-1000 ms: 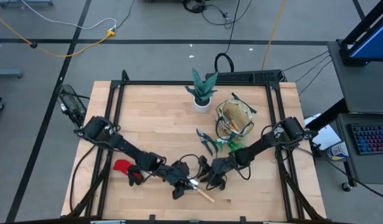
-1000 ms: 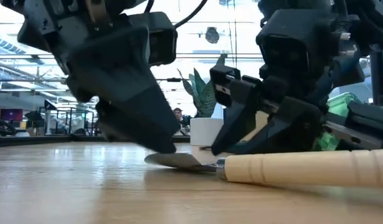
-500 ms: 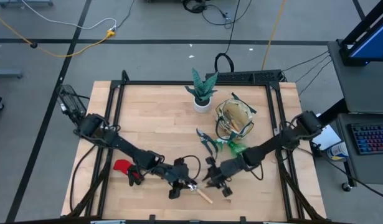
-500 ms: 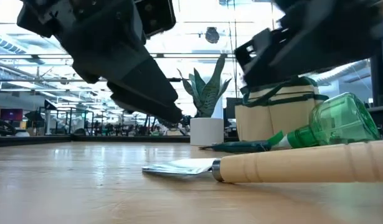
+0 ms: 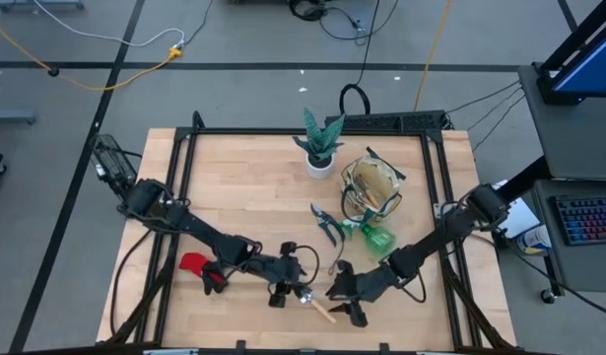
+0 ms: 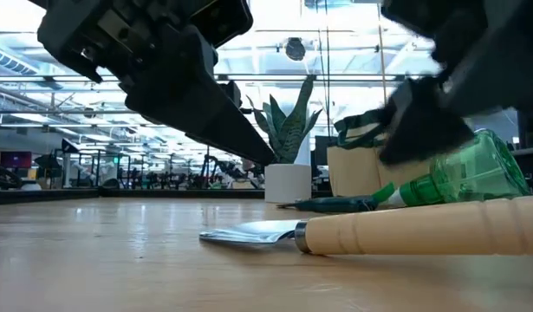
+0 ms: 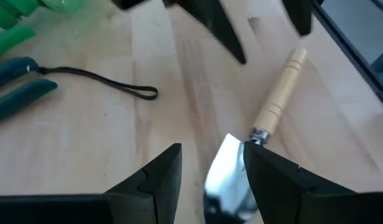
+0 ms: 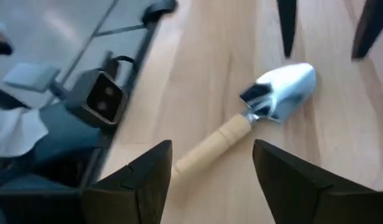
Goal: Pick & Place Garden tools in Gardening bag
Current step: Put the brown trowel into the gardening bag
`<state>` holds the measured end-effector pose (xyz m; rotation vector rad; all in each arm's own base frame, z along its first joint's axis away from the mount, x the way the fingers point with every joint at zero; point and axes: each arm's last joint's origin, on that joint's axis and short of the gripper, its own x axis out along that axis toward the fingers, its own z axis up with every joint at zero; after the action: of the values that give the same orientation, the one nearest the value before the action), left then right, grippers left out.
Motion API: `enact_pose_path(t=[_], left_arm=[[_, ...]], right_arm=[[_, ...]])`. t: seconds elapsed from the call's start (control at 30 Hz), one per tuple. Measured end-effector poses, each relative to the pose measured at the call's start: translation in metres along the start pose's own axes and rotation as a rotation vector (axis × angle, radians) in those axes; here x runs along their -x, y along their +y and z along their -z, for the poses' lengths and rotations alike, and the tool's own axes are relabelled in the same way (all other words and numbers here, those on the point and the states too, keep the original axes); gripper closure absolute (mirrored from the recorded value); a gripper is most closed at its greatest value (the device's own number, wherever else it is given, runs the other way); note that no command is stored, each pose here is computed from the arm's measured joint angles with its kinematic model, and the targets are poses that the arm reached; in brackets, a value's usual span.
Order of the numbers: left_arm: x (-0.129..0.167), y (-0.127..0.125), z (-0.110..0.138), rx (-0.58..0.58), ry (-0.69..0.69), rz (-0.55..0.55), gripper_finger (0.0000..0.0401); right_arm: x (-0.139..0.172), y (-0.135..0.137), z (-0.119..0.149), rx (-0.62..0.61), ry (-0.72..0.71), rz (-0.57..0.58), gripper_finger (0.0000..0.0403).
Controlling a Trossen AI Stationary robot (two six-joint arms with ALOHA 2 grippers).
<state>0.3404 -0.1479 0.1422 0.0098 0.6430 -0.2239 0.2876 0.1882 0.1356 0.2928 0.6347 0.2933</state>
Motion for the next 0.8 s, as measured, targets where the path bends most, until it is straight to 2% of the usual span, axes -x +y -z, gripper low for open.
enact_pose_path(t=[0.1, 0.33, 0.5, 0.67, 0.8], left_arm=[[0.0, 0.002, 0.0, -0.03, 0.004, 0.017, 0.0224], [-0.001, 0.007, -0.003, -0.021, -0.012, 0.044, 0.0224], [0.0, 0.001, -0.01, -0.083, -0.083, 0.129, 0.0224], [-0.005, -0.009, -0.011, -0.176, -0.161, 0.153, 0.0224], [-0.012, -0.013, -0.006, -0.181, -0.183, 0.21, 0.0224]], right_arm=[[-0.005, -0.001, 0.009, -0.04, 0.031, 0.01, 0.0187], [-0.007, 0.001, 0.009, -0.154, 0.022, -0.002, 0.019], [-0.006, 0.004, 0.008, -0.264, -0.001, -0.026, 0.0191], [-0.006, 0.009, 0.009, -0.276, -0.005, -0.032, 0.0192], [-0.006, 0.008, 0.01, -0.256, -0.006, -0.012, 0.0193]])
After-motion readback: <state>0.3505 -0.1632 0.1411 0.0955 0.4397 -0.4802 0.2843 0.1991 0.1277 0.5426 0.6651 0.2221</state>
